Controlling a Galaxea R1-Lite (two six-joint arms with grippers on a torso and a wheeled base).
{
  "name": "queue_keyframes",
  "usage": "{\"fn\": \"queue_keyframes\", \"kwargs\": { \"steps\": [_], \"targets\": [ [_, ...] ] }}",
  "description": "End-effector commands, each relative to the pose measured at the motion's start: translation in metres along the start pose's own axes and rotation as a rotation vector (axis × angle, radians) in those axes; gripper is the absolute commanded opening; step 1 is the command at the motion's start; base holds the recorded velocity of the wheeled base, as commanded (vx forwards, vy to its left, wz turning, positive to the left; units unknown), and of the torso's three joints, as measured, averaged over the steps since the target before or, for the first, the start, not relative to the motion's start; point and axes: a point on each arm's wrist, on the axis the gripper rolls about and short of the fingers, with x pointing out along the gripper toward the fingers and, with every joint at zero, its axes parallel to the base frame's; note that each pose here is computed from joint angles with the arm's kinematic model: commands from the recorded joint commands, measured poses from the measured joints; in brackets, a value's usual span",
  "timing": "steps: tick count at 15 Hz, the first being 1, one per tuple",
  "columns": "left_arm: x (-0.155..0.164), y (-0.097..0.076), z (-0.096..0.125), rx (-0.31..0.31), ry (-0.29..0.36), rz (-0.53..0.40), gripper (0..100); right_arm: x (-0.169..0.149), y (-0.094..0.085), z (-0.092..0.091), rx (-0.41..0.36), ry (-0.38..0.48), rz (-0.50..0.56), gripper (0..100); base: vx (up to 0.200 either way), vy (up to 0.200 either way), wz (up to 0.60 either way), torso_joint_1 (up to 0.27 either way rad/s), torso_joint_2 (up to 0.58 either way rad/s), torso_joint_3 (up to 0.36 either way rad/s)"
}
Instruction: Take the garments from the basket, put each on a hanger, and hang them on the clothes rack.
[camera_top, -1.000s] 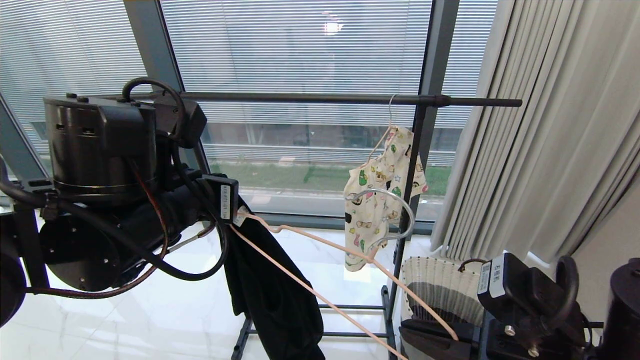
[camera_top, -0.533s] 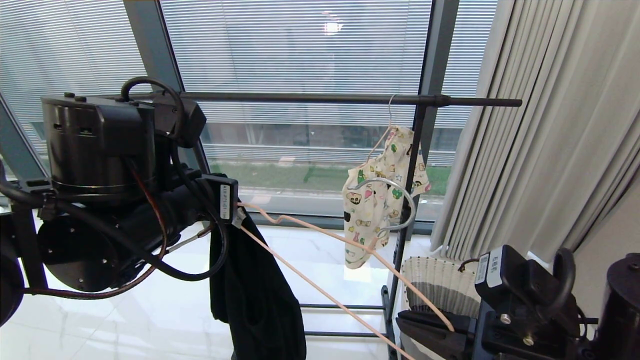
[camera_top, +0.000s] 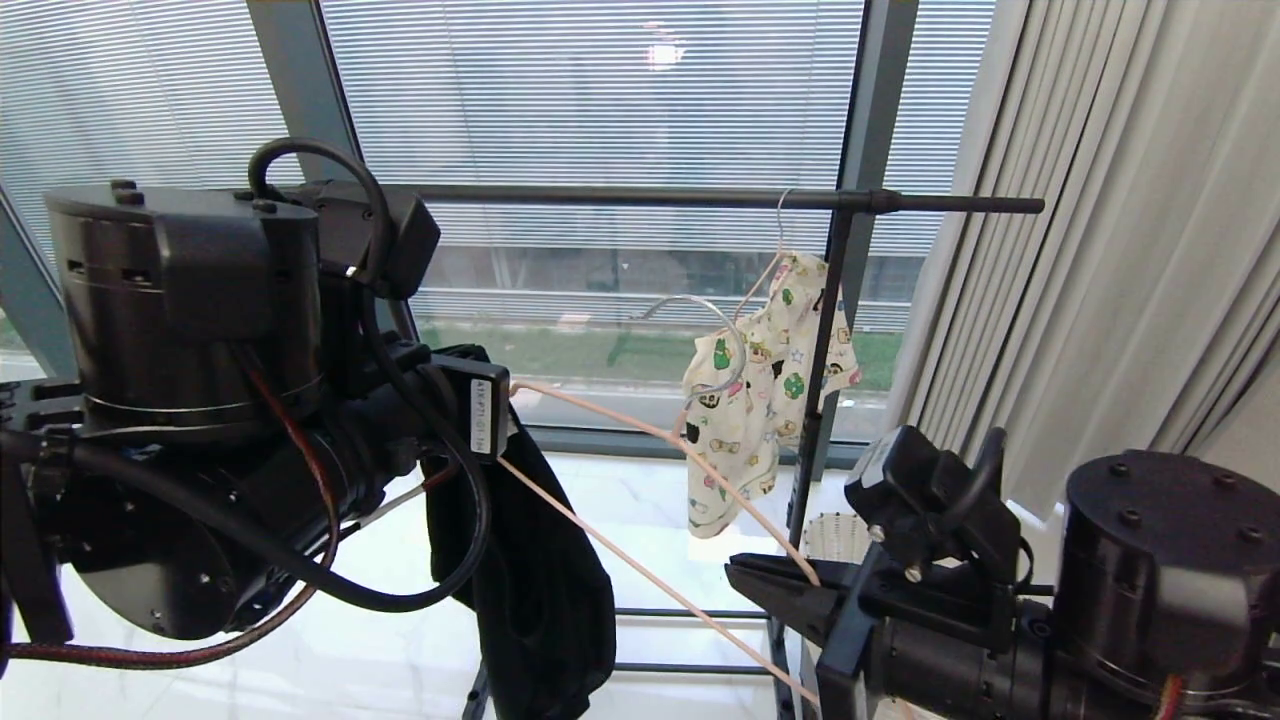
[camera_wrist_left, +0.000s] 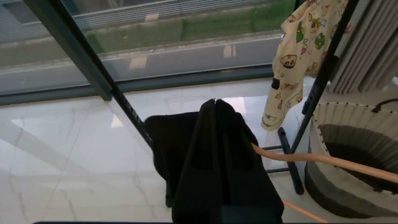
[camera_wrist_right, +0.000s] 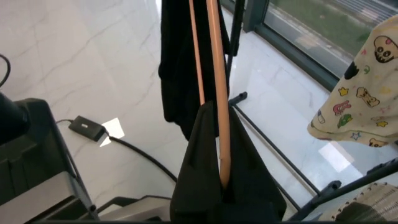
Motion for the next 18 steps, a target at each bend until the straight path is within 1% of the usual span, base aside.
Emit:
{"fn": "queue_keyframes", "kwargs": {
  "steps": [1,3,5,7,9,11,13,15,17,18],
  "targets": [
    [-0.003,-0.007,0.002,-0.009,-0.021,-0.027,0,0.017,-0.001,-0.007,-0.001,0.038,-0.004,0,0.000,0.000,0.00,0.000,0.00,0.000],
    [-0.010,-0.014,0.003,-0.014,-0.030,-0.065,0,0.021,-0.001,-0.008,-0.001,0.042,-0.004,0,0.000,0.000,0.00,0.000,0.00,0.000],
    [-0.020,-0.026,0.006,-0.046,-0.047,-0.132,0,0.028,-0.001,-0.009,0.000,0.050,-0.006,0,0.000,0.000,0.00,0.000,0.00,0.000],
    [-0.028,-0.035,0.006,-0.055,-0.053,-0.180,0,0.036,-0.001,-0.009,0.004,0.053,-0.007,0,0.000,0.000,0.00,0.000,0.00,0.000],
    [-0.030,-0.037,0.006,-0.052,-0.056,-0.193,0,0.040,-0.003,-0.008,0.024,0.049,-0.014,0,0.000,0.000,0.00,0.000,0.00,0.000],
    [-0.035,-0.034,0.005,-0.047,-0.060,-0.199,0,0.042,-0.009,-0.009,0.036,0.052,-0.042,0,0.000,0.000,0.00,0.000,0.00,0.000],
    [-0.039,-0.030,0.000,-0.030,-0.055,-0.198,0,0.042,-0.014,-0.008,0.055,0.048,-0.060,0,0.000,0.000,0.00,0.000,0.00,0.000],
    [-0.045,-0.023,-0.015,0.060,-0.036,-0.199,0,0.041,-0.016,-0.008,0.091,0.043,-0.113,0,0.000,0.000,0.00,0.000,0.00,0.000],
    [-0.048,-0.021,-0.019,0.086,-0.045,-0.219,0,0.041,-0.016,-0.007,0.116,0.036,-0.127,0,0.000,0.000,0.00,0.000,0.00,0.000],
    [-0.048,-0.021,-0.017,0.081,-0.057,-0.232,0,0.041,-0.015,-0.007,0.115,0.036,-0.125,0,0.000,0.000,0.00,0.000,0.00,0.000]
  ]
}}
